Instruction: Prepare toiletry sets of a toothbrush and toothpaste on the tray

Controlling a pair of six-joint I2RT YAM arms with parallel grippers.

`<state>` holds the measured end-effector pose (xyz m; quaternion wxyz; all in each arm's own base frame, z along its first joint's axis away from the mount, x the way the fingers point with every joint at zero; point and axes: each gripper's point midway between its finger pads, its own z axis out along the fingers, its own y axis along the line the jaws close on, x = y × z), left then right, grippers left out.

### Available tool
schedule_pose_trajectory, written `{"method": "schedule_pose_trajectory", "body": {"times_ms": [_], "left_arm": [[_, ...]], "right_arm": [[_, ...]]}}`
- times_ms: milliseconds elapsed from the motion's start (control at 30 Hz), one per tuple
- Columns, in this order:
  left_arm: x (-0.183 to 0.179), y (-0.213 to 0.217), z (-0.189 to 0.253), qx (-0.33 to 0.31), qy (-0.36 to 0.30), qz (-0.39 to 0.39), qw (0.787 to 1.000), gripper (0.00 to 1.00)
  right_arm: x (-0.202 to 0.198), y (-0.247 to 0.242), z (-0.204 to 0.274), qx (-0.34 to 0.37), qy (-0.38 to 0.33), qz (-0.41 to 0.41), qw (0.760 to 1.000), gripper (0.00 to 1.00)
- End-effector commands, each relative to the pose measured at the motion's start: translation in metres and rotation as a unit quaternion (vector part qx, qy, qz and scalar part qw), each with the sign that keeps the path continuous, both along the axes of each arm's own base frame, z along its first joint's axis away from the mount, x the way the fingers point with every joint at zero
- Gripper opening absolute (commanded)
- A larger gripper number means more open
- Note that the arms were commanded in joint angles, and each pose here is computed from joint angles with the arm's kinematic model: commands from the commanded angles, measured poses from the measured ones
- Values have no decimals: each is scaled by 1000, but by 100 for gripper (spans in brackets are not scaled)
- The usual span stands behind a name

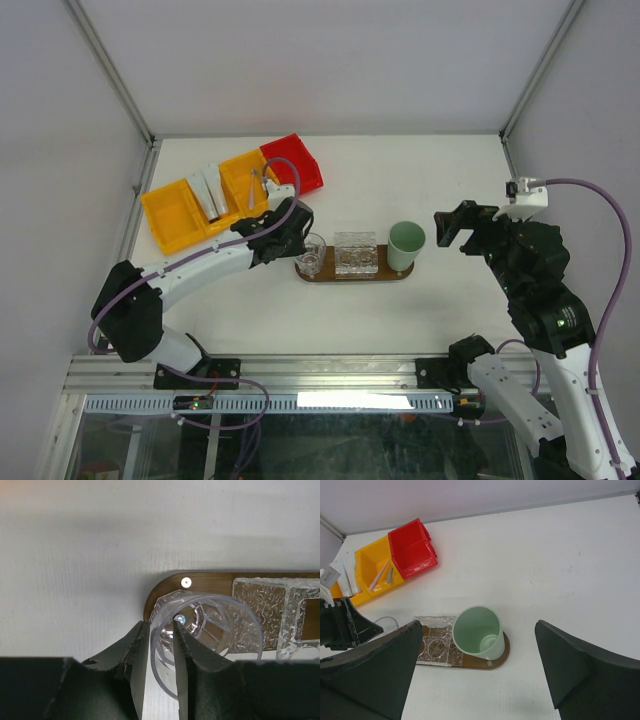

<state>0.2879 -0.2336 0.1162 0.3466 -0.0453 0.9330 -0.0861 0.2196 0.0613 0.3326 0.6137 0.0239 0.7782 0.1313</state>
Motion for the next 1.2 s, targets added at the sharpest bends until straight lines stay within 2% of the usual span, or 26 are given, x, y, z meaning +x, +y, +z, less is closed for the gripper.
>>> {"method": "schedule_pose_trajectory", "body": {"times_ms": [0,100,267,500,700,800,1167], "left_arm": [[6,-14,27,-40,-33,-12,999,31],[5,-12,45,-48,-50,-14,997,36],[0,-5,77,-70,-83,-21,994,60],[-2,7,115,-72,-117,-26,990,78],[2,40,126,-88,-122,-7,989,95],[7,62,126,-92,-124,6,988,99],[38,168,124,-58,-128,97,985,99]], "right_arm": [[4,3,18,9,-31,7,999,99],[4,4,18,10,-30,9,999,99],[6,6,18,12,-31,12,999,99],[8,8,17,14,-25,13,999,99],[10,12,11,13,-15,22,1000,99],[11,14,7,12,-8,26,1000,99],[16,32,0,23,5,65,998,99]]}}
